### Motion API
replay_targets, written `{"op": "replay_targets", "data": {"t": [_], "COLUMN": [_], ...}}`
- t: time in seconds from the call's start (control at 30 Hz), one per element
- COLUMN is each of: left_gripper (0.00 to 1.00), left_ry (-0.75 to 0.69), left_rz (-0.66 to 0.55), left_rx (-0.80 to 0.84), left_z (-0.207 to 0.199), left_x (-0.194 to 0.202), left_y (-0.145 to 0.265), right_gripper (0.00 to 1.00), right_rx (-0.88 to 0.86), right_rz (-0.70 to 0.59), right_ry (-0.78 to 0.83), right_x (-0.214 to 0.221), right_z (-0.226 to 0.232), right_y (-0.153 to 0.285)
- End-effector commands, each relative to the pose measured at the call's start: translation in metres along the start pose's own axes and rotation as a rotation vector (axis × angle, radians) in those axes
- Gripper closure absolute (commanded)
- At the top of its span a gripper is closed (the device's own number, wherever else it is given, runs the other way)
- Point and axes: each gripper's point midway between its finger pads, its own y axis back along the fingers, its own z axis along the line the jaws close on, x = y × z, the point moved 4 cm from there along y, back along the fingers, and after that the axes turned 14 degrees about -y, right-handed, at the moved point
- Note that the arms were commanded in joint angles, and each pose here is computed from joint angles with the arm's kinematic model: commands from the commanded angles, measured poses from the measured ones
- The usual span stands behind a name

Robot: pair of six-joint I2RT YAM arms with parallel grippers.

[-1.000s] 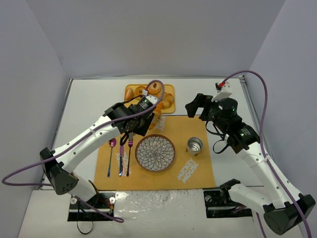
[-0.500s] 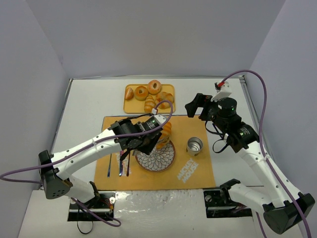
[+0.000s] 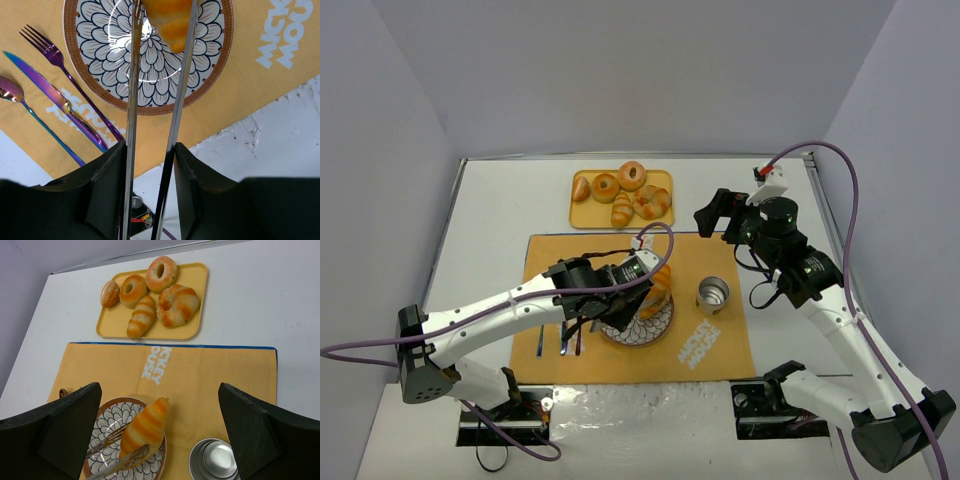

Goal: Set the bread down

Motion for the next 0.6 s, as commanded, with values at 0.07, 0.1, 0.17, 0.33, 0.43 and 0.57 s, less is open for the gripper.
{"op": "replay_targets", "data": {"t": [0.07, 0.1, 0.17, 0.33, 0.43, 0.57], "left_gripper": [0.87, 0.85, 0.73, 0.6, 0.53, 0.48], "left_ry": [0.048, 0.049, 0.048, 0.048, 0.051, 0.052], "left_rz": [-0.081, -0.08, -0.076, -0.072, -0.069, -0.073], "left_rx": [0.004, 0.005, 0.003, -0.009, -0.01, -0.018], "left_z": [-0.0012, -0.0017, -0.0027, -0.0018, -0.0014, -0.0001], "left_x": [-0.008, -0.0077, -0.0062, -0.0035, -0.0027, -0.0029], "left_y": [0.011, 0.0109, 0.0101, 0.0102, 0.0111, 0.0134], "right_gripper": [0.0, 0.0, 0.0, 0.0, 0.0, 0.0], "right_rx": [-0.049, -0.048, -0.046, -0.047, -0.046, -0.046], "right_rz": [-0.079, -0.079, -0.078, -0.078, -0.076, -0.075], "right_ry": [0.01, 0.009, 0.009, 0.01, 0.011, 0.012], "right_x": [-0.024, -0.0241, -0.0237, -0.0238, -0.0235, -0.0232], "right_z": [0.0187, 0.0185, 0.0179, 0.018, 0.018, 0.0178], "right_y": [0.0033, 0.0031, 0.0029, 0.0033, 0.0032, 0.003]}}
